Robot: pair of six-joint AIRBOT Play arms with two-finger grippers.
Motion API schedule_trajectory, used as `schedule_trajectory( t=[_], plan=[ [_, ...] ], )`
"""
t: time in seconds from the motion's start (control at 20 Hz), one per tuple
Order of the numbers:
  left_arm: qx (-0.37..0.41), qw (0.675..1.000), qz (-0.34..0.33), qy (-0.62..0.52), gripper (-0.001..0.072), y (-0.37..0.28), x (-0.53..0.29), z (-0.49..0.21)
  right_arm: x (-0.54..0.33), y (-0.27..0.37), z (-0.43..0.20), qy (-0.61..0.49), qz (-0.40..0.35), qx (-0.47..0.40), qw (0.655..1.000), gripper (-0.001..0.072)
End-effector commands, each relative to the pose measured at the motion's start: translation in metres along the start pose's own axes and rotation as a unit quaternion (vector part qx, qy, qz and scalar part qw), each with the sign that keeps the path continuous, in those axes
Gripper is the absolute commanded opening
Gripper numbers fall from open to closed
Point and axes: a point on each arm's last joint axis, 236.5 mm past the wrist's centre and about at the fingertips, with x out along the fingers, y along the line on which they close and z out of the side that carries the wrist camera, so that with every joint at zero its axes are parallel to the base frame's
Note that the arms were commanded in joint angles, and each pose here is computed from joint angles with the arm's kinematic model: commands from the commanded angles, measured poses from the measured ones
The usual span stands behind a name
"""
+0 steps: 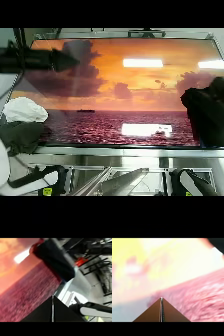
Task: Fold the shirts.
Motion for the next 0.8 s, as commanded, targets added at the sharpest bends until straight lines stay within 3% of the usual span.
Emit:
schedule_trajectory(
  t=[0.0,0.25,0.75],
  plan=[
    [-0.041,0.996,0.071,0.038,0.0008,0.021,0.017,-0.085,0.034,0.045,-0.087,0.074,0.051,-0.119,0.989,0.0026],
    [-0.103,0.99,0.08,0.046,0.0012,0.03,0.039,-0.186,0.062,0.044,-0.172,0.126,0.069,-0.166,0.976,0.0026],
    [-0.105,0.99,0.085,0.033,0.0014,0.029,0.037,-0.196,0.062,0.044,-0.176,0.134,0.07,-0.165,0.975,0.0026]
  ],
)
